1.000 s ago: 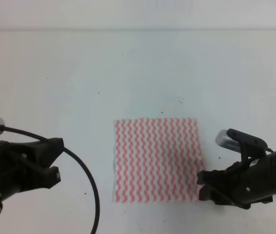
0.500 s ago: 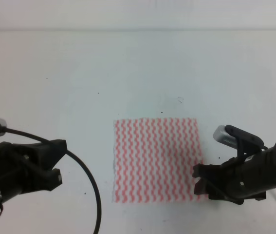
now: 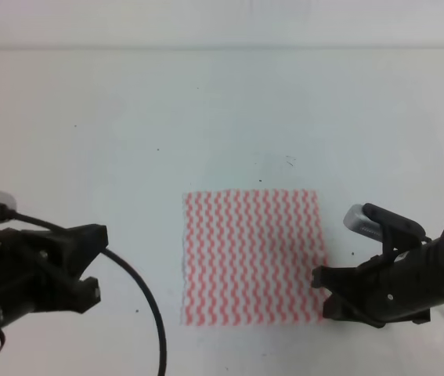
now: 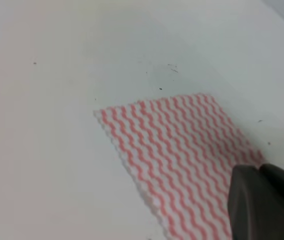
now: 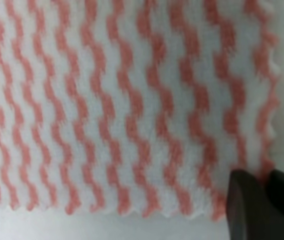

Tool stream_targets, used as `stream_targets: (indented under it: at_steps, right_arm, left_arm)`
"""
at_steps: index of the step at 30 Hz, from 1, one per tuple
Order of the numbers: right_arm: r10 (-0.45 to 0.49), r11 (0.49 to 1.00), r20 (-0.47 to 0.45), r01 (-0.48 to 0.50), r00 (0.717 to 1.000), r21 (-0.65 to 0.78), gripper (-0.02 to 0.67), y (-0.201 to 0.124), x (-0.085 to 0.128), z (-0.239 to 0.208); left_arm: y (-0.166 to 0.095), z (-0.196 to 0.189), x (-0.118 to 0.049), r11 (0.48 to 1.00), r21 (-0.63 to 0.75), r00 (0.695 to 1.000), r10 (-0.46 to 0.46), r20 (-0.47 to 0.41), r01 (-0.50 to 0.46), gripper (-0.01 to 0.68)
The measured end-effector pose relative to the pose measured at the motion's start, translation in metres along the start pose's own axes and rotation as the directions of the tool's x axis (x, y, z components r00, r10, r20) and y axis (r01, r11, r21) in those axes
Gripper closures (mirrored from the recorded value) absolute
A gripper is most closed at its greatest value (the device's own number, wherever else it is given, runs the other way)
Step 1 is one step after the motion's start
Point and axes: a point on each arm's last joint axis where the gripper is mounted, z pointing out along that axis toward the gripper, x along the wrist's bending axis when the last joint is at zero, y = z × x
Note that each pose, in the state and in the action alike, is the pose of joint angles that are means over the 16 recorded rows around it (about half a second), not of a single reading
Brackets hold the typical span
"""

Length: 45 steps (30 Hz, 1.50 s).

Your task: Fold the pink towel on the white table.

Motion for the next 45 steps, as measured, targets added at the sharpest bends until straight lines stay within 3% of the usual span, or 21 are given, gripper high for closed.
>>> stream_targets:
  at_steps: [13, 20, 28, 36, 45]
  right_arm:
    - [-0.019, 0.999, -0.033, 0.018, 0.999, -0.031, 0.664, 0.014, 0.014, -0.005]
    - [-0.04, 0.996, -0.061, 0.035, 0.997, -0.082, 0.665, 0.028, 0.026, -0.011]
    - [-0.054, 0.988, -0.071, 0.043, 0.996, -0.15, 0.665, 0.039, 0.032, -0.014]
    - [-0.06, 0.977, -0.068, 0.045, 0.996, -0.206, 0.665, 0.045, 0.033, -0.015]
    - [-0.071, 0.971, -0.063, 0.055, 0.995, -0.231, 0.665, 0.047, 0.032, -0.015]
  left_arm:
    - [-0.003, 0.002, 0.0, 0.983, 0.024, 0.983, 0.184, 0.014, -0.184, 0.675]
    - [-0.012, 0.016, 0.002, 0.955, 0.087, 0.958, 0.277, 0.072, -0.282, 0.675]
    - [-0.026, 0.046, 0.003, 0.9, 0.123, 0.897, 0.387, 0.214, -0.417, 0.675]
    - [-0.035, 0.07, 0.008, 0.834, 0.089, 0.815, 0.5, 0.293, -0.544, 0.675]
    - [-0.048, 0.086, 0.012, 0.796, 0.097, 0.769, 0.534, 0.352, -0.597, 0.658]
